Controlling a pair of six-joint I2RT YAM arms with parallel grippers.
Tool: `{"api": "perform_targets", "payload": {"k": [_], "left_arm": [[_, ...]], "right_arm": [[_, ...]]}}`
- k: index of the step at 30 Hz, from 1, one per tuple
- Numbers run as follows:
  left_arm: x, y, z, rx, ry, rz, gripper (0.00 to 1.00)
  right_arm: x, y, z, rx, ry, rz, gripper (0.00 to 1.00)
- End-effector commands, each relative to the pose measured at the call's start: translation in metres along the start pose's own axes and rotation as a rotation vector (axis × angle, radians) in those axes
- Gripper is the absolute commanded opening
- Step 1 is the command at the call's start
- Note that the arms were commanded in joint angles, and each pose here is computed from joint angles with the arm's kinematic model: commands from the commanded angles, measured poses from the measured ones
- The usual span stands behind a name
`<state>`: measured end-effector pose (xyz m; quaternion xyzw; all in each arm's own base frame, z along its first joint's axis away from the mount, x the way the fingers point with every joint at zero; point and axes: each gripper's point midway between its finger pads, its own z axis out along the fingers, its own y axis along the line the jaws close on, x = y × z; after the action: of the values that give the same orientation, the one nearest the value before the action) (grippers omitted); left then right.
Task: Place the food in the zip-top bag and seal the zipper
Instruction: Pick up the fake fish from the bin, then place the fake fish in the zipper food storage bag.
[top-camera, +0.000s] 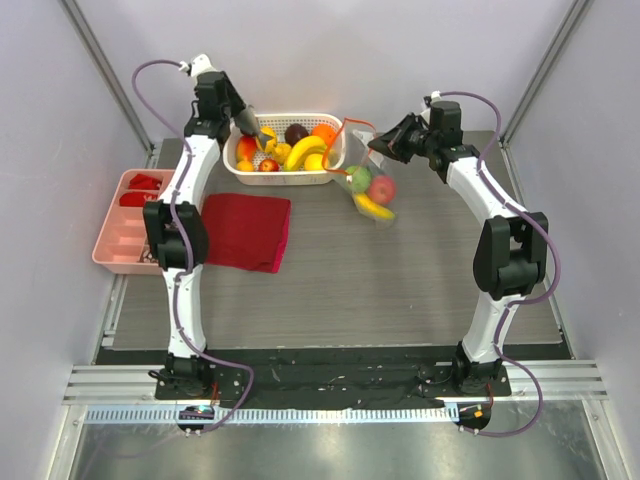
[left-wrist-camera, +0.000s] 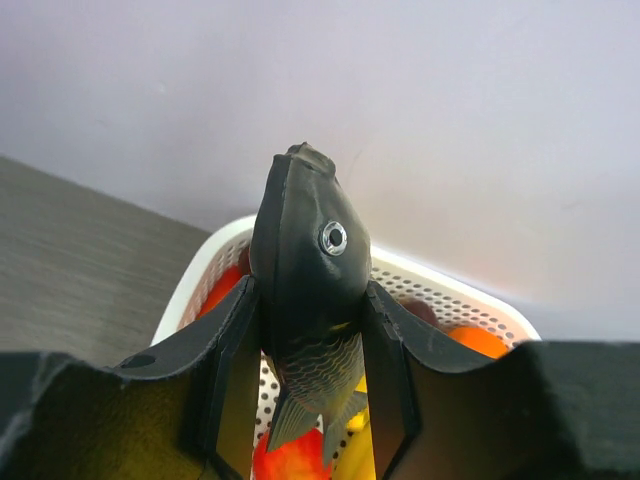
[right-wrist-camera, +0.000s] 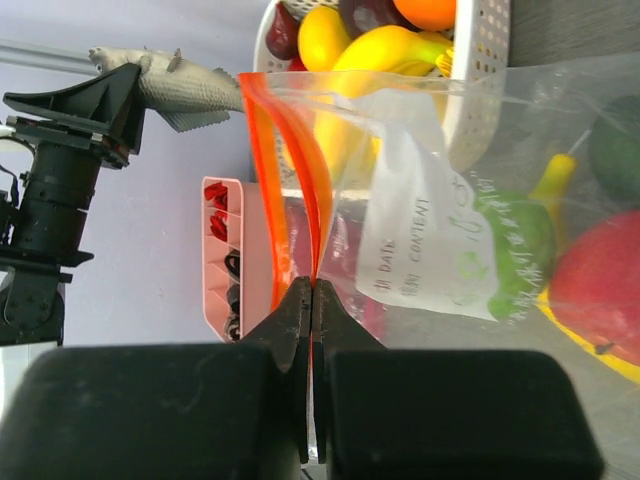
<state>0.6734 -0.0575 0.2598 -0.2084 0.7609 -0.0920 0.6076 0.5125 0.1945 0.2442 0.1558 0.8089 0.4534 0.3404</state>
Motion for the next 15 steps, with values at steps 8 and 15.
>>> {"api": "perform_targets", "payload": {"k": [8,15], "left_arm": [[-0.103,-0.079,-0.073,0.181,-0.262,0.131,0.05],[-0.131,-0.117,-0.11,0.274,-0.324,0.116,0.01]], "right_arm": [[-0.023,0.088,0.001,-0.221,-0.07,-0.035,0.01],[-0.014,0.077,0.007,-0.197,-0.047,0.017,0.01]]}}
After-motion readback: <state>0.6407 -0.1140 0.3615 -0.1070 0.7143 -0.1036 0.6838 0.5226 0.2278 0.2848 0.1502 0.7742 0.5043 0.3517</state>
